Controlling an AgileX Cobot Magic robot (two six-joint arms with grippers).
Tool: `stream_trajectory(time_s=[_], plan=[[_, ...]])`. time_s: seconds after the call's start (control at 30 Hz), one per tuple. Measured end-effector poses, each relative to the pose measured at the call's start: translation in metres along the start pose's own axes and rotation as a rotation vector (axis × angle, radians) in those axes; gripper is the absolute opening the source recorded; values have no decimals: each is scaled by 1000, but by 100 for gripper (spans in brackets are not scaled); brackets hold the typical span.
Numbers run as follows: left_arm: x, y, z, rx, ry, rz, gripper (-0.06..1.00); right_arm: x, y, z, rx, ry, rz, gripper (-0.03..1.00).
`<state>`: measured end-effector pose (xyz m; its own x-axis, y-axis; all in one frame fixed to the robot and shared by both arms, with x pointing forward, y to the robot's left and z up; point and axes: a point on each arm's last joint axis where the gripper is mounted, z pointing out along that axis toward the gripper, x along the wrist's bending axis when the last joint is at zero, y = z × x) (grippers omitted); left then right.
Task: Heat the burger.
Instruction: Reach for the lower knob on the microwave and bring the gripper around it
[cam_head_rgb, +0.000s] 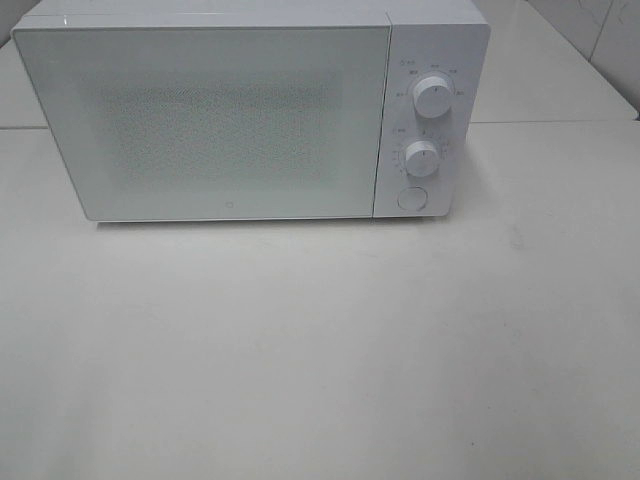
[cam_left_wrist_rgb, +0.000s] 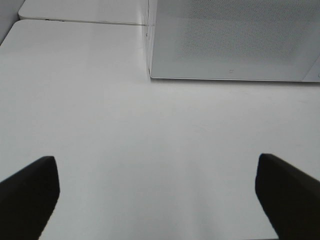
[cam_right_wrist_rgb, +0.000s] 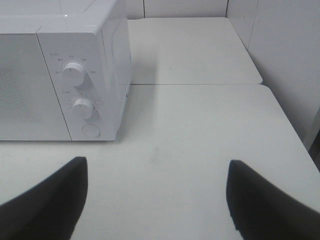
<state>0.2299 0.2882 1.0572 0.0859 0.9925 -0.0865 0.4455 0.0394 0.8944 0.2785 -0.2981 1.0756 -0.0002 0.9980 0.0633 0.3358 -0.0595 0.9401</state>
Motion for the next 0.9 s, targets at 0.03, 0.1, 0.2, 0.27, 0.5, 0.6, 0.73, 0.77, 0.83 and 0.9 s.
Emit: stream_trajectory(time_s=[0.03, 0.1, 0.2, 0.27, 0.5, 0.6, 0.73, 0.77, 0.83, 0.9], plan=[[0, 0, 0, 0, 0, 0, 99, 0, 0, 0, 0, 0, 0, 74], [0, 0, 0, 0, 0, 0, 99, 0, 1, 7, 1, 0, 0, 74], [0, 0, 0, 0, 0, 0, 99, 0, 3, 11, -8, 1, -1, 74], [0, 0, 0, 0, 0, 0, 99, 1, 8, 18, -26, 3, -1, 74], [0, 0, 0, 0, 0, 0, 99, 2, 14, 42, -5, 3, -2, 74], [0, 0, 0, 0, 0, 0, 99, 2, 16, 55, 15, 2, -2, 74], [0, 0, 0, 0, 0, 0, 99, 2, 18, 73, 51, 0, -3, 74], [0, 0, 0, 0, 0, 0, 99, 2, 18, 73, 51, 0, -3, 74], [0, 0, 0, 0, 0, 0, 99, 2, 18, 83, 67, -1, -3, 74], [0, 0, 0, 0, 0, 0, 99, 3, 19, 97, 73, 0, -2, 74]])
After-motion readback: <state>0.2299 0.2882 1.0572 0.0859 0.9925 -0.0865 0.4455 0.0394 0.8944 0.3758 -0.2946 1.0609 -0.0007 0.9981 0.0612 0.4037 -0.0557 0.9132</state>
